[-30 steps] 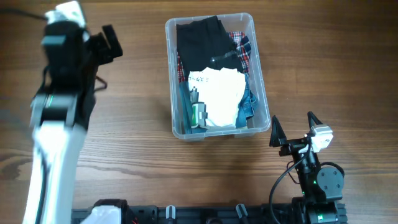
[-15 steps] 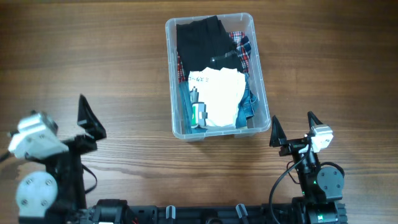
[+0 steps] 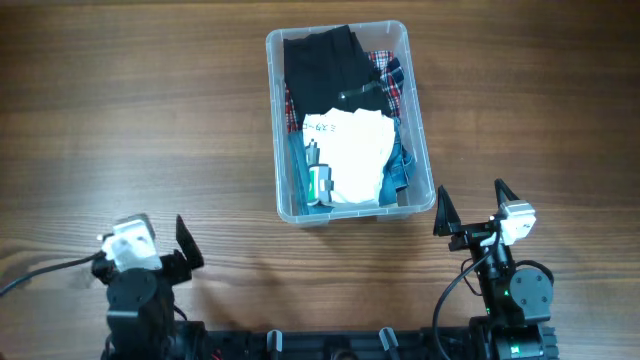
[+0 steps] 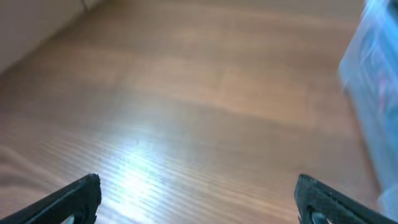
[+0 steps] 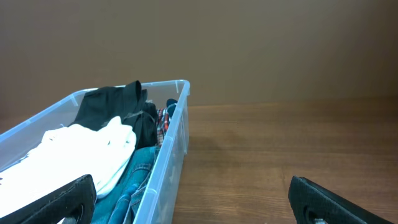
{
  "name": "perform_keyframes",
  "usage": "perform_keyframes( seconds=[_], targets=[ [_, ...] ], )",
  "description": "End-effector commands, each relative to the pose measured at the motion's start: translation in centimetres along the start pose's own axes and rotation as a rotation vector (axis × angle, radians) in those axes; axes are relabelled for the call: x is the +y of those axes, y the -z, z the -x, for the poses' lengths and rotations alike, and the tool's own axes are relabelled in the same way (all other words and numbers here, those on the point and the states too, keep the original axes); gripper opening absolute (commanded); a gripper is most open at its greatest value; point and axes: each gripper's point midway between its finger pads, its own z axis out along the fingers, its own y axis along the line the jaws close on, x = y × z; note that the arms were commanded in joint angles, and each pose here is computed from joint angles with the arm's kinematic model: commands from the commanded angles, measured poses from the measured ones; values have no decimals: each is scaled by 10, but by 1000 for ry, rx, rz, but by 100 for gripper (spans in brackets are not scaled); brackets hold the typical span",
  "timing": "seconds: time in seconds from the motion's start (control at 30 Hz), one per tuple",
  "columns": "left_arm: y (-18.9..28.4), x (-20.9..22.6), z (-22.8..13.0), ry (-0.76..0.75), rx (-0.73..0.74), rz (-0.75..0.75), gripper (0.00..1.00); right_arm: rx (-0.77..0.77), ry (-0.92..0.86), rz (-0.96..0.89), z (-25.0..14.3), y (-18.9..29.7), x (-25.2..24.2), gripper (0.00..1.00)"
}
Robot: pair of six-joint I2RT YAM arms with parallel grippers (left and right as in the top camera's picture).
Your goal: Pack container
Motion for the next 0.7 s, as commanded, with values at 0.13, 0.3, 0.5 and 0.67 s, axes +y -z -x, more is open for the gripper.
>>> perform_keyframes(
  seconds=[0.13, 0.3, 0.5, 0.67],
  targets=[
    [7, 10, -18, -102, 39, 34, 100, -11, -17, 18, 2, 1, 3, 100],
    [5, -13, 17, -48, -111, -81, 100, -11, -17, 18, 2, 1, 3, 100],
    [9, -68, 60, -12, -387, -382, 100, -11, -17, 18, 2, 1, 3, 100],
    [5, -87, 64, -15, -505, -481, 100, -11, -17, 18, 2, 1, 3, 100]
  ],
)
